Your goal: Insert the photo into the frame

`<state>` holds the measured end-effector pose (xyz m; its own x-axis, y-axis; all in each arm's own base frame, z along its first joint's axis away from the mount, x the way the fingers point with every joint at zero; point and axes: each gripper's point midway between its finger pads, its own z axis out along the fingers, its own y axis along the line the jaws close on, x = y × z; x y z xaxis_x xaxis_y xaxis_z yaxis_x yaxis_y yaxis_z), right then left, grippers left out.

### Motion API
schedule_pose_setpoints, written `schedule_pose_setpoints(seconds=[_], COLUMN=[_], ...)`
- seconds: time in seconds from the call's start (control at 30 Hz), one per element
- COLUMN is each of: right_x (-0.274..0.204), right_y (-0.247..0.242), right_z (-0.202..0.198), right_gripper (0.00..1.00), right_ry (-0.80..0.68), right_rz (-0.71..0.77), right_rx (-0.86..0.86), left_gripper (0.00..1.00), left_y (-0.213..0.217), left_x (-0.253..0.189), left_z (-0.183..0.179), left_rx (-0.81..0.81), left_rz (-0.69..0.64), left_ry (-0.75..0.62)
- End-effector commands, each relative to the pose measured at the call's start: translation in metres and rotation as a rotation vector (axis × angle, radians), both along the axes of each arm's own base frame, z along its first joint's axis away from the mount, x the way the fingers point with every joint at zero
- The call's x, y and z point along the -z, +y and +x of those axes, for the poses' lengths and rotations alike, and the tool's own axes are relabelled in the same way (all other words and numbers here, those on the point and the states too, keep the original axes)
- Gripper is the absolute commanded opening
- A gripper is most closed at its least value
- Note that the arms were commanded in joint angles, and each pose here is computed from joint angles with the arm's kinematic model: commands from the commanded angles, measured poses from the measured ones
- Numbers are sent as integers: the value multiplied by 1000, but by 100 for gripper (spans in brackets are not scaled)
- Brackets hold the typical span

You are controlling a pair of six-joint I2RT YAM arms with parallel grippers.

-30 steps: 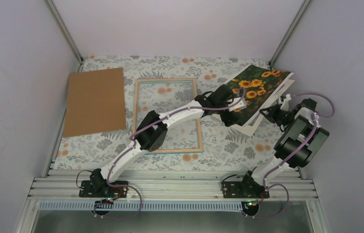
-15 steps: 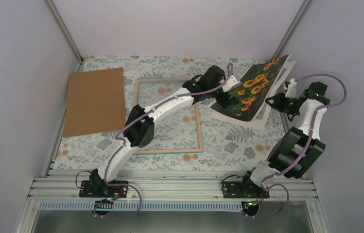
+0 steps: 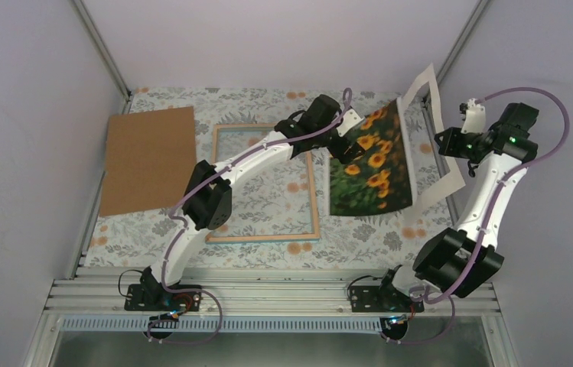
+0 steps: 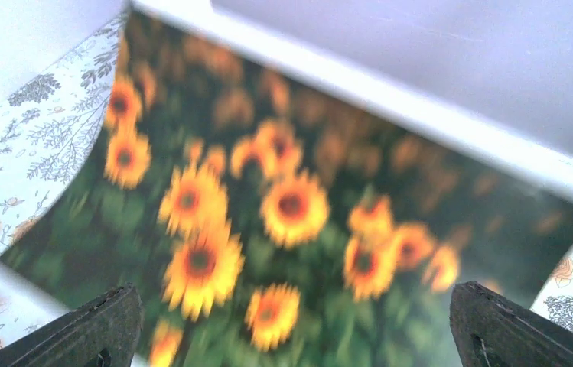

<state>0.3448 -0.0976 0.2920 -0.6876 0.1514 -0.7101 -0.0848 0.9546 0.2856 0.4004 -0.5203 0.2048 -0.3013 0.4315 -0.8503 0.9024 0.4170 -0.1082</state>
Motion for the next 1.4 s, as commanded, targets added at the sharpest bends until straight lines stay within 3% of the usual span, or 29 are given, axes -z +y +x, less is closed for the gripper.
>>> schedule_pose_setpoints(seconds=[0.0, 0.3, 0.63, 0.8, 1.03, 1.37], right_x=[-19, -62, -117, -146, -163, -152], right_y=[-4, -6, 53, 81, 137, 204], right_z=[-6, -4, -16, -19, -7, 20], right_gripper=[4, 4, 4, 3, 3, 3], right_ry=[-30, -134, -364, -479, -505, -419], right_rz=[-78, -152, 4, 147, 355, 626], right_rx=[13, 12, -215, -282, -424, -473], left_gripper=[100, 100, 100, 100, 100, 100], left_y=[5, 13, 50, 101, 192, 346], left_x=[-22, -24, -69, -102, -123, -132], left_z=[-2, 3, 20, 24, 21, 31], left_rx=[-6, -20, -55, -83, -157, -476], left_rz=[-33, -29, -87, -206, -350, -367], left_ry=[-15, -17, -68, -43, 37, -23])
